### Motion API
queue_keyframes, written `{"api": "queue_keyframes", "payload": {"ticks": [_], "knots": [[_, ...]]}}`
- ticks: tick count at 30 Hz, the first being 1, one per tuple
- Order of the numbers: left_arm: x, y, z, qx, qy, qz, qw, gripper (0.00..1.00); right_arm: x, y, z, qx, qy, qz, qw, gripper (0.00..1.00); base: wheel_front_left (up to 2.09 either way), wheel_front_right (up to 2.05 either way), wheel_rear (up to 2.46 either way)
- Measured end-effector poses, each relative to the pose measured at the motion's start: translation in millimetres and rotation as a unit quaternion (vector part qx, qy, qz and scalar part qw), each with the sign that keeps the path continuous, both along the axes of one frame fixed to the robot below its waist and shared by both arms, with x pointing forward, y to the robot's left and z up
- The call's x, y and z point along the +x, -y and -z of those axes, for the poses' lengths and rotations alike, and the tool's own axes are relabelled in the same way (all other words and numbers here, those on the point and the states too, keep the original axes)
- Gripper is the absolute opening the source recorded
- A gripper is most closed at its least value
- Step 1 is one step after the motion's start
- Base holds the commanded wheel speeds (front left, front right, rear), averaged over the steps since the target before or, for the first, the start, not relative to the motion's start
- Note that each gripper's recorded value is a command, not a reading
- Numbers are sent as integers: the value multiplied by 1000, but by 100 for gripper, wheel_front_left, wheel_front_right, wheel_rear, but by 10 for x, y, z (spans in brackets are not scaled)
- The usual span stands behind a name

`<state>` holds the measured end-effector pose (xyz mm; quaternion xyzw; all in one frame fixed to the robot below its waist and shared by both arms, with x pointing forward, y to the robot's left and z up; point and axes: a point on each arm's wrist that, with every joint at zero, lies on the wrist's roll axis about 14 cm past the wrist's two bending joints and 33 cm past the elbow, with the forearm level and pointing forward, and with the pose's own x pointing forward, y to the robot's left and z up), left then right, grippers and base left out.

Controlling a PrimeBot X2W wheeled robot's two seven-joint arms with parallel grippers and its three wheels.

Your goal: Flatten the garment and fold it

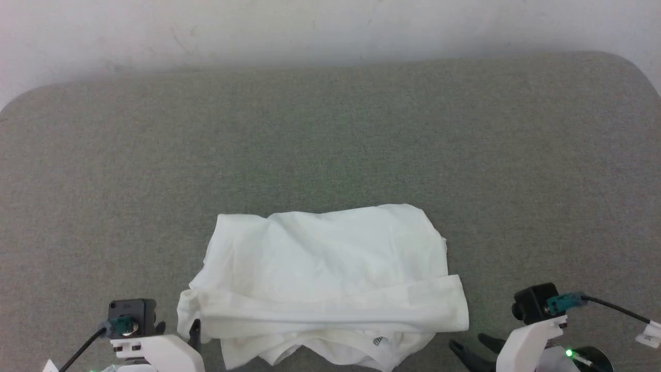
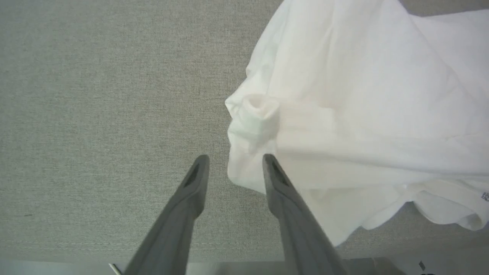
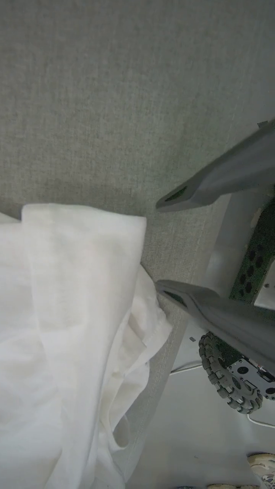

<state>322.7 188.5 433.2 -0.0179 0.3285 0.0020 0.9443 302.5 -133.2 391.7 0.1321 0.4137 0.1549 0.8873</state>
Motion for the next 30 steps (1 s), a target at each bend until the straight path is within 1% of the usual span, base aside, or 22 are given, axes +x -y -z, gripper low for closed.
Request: {"api": "queue_keyframes", "payload": {"ticks": [2,4,7,10,12,14,16,20,22,25,27,30], "knots": [[-14,14,-2,0,2,-1,1000,100,-111,2,-17,-8,-4,5,1000,100,0,0,0],[-22,14,-8,1,4,-1,1000,100,-139,1,-42,-14,-1,2,1000,100,0,0,0],[-27,-9,-65,4,21,-5,1000,100,-174,-45,-203,-13,22,-4,1000,100,0,0,0],[68,-50,-275,14,72,-5,997,100,-109,1,-473,-10,73,13,997,100,0,0,0],[139,-62,-462,21,117,-3,993,100,-24,88,-694,-13,117,35,992,100,0,0,0],[209,-81,-663,27,168,-5,985,100,32,174,-861,-20,150,52,987,100,0,0,0],[263,-105,-854,34,217,-8,976,100,71,264,-956,-25,166,69,983,100,0,0,0],[340,-179,-1230,53,308,-19,950,100,201,425,-1054,-36,182,89,979,100,0,0,0],[352,-221,-1370,64,341,-23,938,100,273,500,-1016,-45,173,91,980,100,0,0,0],[352,-286,-1544,81,380,-25,921,100,338,608,-863,-59,142,89,984,100,0,0,0],[341,-346,-1625,89,396,-31,913,100,380,642,-763,-65,121,83,987,100,0,0,0],[313,-442,-1697,107,407,-34,907,100,457,601,-645,-67,93,62,991,100,0,0,0]]}}
